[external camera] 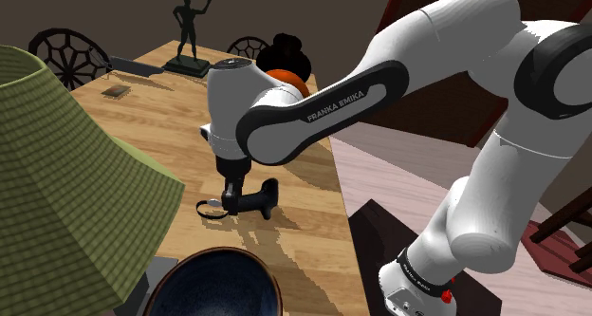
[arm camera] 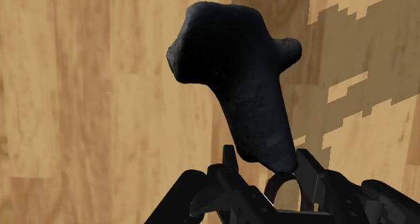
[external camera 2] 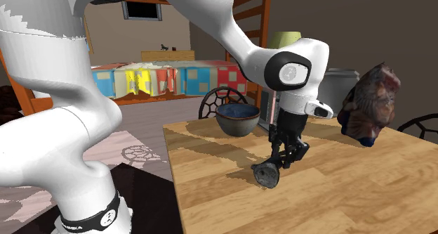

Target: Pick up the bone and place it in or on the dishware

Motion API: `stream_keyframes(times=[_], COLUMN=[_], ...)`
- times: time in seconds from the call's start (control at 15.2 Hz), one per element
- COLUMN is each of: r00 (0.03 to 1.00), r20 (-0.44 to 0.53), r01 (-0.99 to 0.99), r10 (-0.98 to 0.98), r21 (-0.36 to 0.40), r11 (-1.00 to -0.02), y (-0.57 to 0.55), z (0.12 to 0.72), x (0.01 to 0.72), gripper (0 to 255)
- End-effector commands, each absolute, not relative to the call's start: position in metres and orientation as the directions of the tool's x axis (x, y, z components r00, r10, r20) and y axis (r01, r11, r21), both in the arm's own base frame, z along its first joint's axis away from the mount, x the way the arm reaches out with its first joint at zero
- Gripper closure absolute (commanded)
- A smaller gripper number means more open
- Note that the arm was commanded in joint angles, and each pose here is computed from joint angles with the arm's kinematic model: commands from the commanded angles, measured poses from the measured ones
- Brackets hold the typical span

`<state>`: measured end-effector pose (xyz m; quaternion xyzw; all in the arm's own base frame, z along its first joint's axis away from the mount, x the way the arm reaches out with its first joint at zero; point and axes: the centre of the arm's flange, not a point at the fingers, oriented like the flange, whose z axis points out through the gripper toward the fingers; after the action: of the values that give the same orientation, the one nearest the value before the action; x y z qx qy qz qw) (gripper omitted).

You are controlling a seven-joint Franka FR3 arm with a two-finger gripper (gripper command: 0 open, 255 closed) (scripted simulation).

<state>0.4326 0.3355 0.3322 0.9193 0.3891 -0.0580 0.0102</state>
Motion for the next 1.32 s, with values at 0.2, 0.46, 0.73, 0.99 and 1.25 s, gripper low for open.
stream_keyframes(times=[0.2, 0.46, 0.73, 0.99, 1.25], r00=[0.69, 0.69, 0.69, 0.69, 0.69], r20=[-0.115, -0.115, -0.115, -0.115, -0.115], r01=[0.717, 0.717, 0.717, 0.717, 0.717], r10=[0.714, 0.714, 0.714, 0.714, 0.714], r21=[-0.026, -0.026, -0.026, -0.026, -0.026], r11=[-0.697, -0.697, -0.697, -0.697, -0.697], y=[0.335, 0.335, 0.335, 0.335, 0.335], z=[0.332, 0.332, 0.353, 0.374, 0.395], x=[0.433, 0.433, 0.433, 0.433, 0.433], gripper=[255, 255, 255, 255, 255])
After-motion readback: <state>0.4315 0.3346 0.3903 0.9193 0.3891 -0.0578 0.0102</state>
